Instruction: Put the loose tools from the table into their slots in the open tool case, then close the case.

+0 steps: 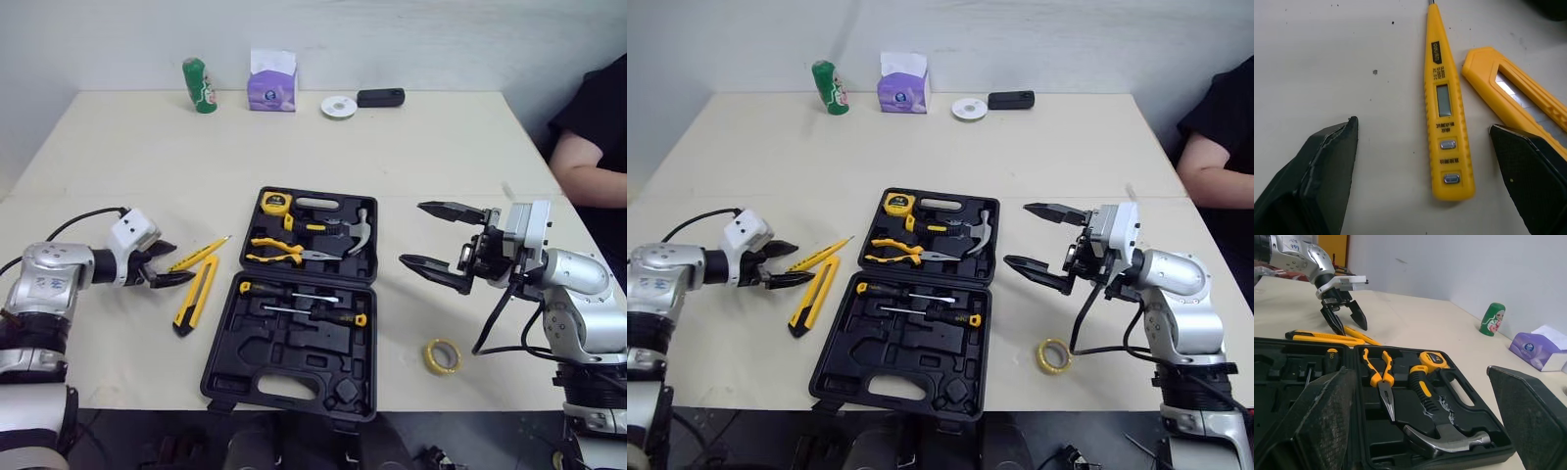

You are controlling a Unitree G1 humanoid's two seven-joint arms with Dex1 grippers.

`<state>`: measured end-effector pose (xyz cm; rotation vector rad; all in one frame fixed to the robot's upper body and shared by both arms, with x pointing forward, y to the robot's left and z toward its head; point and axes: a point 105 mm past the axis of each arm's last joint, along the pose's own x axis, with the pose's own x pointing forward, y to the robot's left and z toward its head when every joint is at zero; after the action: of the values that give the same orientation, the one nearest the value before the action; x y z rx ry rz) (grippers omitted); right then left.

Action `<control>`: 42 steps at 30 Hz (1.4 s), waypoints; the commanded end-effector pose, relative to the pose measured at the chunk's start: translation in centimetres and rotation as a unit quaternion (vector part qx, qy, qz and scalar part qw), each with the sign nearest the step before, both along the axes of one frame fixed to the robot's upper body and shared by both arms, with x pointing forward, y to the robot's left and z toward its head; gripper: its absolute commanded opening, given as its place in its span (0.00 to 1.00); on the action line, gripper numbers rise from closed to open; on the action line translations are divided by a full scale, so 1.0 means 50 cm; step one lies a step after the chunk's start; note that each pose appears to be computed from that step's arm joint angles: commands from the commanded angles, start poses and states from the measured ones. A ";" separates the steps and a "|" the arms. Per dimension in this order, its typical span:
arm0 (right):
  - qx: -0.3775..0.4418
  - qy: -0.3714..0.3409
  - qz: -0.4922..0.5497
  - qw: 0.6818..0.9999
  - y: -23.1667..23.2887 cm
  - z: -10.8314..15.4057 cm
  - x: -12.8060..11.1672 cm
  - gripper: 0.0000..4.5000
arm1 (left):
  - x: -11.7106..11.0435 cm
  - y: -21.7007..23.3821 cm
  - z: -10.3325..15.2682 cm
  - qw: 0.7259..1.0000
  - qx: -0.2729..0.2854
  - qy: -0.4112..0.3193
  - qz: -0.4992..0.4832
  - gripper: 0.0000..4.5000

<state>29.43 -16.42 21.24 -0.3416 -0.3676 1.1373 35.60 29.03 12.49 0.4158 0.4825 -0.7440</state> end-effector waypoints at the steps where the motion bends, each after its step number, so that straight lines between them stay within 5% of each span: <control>1: 0.000 -0.022 0.003 1.000 0.002 0.015 -0.011 0.98 | 0.003 -0.012 -0.011 1.000 0.003 0.009 -0.015 1.00; 5: -0.006 -0.021 0.001 1.000 0.001 0.010 -0.013 0.98 | 0.011 -0.030 -0.013 0.999 -0.006 0.013 -0.028 1.00; 12: -0.007 -0.022 0.001 1.000 0.005 0.006 -0.016 1.00 | 0.010 -0.035 -0.029 0.999 0.004 0.034 -0.037 0.32; 15: -0.007 -0.019 0.002 1.000 0.008 0.003 -0.020 1.00 | 0.007 -0.019 -0.032 0.999 0.012 0.035 -0.025 0.13; 22: -0.014 -0.012 0.001 1.000 0.012 -0.006 -0.022 1.00 | 0.004 -0.016 0.046 0.996 -0.024 -0.071 -0.049 0.13; 25: -0.009 -0.034 -0.020 0.999 0.001 0.001 -0.016 1.00 | -0.016 -0.014 0.118 0.981 -0.035 -0.174 -0.083 0.13; 30: -0.020 -0.029 -0.022 0.999 -0.007 -0.004 -0.021 1.00 | -0.080 -0.034 0.165 0.960 -0.007 -0.224 -0.166 0.13; 34: -0.023 -0.020 -0.008 1.000 -0.011 0.001 -0.033 1.00 | -0.156 -0.100 0.177 0.941 0.044 -0.196 -0.271 0.13; 42: -0.062 0.010 0.031 0.998 0.000 -0.025 -0.052 1.00 | -0.220 -0.226 0.163 0.938 0.020 -0.116 -0.327 0.13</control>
<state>27.53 -16.80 19.43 -0.4023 -0.2773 1.1882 25.27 19.05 20.77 0.7053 0.1009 -1.2828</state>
